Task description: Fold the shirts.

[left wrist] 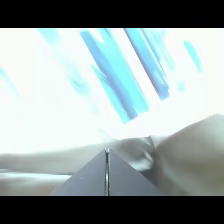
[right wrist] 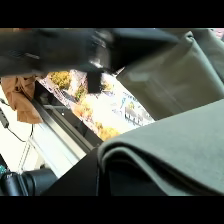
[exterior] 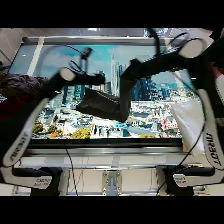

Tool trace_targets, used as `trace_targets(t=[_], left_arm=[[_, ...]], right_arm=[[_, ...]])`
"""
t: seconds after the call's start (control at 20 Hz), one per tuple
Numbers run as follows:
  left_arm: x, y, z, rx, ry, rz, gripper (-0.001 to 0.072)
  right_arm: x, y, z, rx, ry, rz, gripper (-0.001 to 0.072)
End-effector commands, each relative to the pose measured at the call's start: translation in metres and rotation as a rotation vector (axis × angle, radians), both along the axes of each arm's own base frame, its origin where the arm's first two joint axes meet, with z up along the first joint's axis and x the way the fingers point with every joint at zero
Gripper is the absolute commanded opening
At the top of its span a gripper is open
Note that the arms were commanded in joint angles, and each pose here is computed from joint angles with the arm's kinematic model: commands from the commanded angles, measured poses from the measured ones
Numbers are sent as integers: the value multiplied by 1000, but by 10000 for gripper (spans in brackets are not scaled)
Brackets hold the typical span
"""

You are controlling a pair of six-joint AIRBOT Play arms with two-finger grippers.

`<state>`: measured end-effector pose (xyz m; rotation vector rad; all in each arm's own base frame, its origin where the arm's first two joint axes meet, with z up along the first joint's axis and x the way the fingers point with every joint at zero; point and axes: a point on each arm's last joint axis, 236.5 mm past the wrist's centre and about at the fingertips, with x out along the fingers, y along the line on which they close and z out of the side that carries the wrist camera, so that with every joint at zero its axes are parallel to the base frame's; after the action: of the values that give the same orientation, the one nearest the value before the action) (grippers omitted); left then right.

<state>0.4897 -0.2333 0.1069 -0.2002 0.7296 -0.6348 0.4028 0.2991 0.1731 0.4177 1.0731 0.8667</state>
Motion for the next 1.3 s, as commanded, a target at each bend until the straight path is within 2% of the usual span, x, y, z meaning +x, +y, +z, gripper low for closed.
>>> trace_targets(t=[0.0, 0.05, 0.1, 0.15, 0.25, 0.35, 0.4, 0.5, 0.6, 0.7, 0.8, 0.9, 1.05, 1.1, 1.15, 1.25], left_arm=[[-5, 121, 75, 7, -81, 171, 15], [-12, 147, 88, 11, -94, 211, 15], [-19, 167, 97, 16, -98, 240, 15], [-26, 182, 103, 21, -96, 261, 15], [-36, 201, 107, 28, -81, 286, 15], [-40, 205, 101, 31, -52, 282, 15], [-42, 204, 98, 31, -40, 275, 15], [-42, 200, 93, 30, -26, 264, 15], [-40, 200, 89, 28, -18, 263, 15], [-40, 200, 87, 26, -12, 262, 15], [-42, 199, 85, 26, 0, 252, 15], [-42, 198, 84, 26, 3, 250, 15], [-42, 198, 85, 25, 3, 250, 15], [-42, 198, 85, 26, 3, 250, 15], [-42, 198, 85, 25, 3, 250, 15], [-42, 198, 85, 25, 3, 250, 15]], right_arm=[[34, 89, -67, 28, -43, -56, 12], [46, 114, -75, 88, -58, -108, 102], [54, 132, -74, 147, -72, -152, 410], [60, 141, -66, 192, -98, -187, 651], [68, 131, -51, 151, -193, -161, 662], [88, 77, -49, -66, -305, -104, 632], [97, 31, -56, -209, -290, -103, 580], [89, -89, -83, -513, -84, -157, 577], [42, -167, -113, -638, 212, -125, 577], [17, -196, -140, -607, 397, -135, 577], [20, -178, -178, -444, 469, -193, 577], [22, -142, -220, -268, 505, -261, 467], [0, -100, -264, -93, 586, -274, 468], [-9, -88, -270, -42, 621, -264, 486], [-14, -76, -273, 3, 654, -259, 571], [-13, -50, -268, 86, 653, -231, 572]])
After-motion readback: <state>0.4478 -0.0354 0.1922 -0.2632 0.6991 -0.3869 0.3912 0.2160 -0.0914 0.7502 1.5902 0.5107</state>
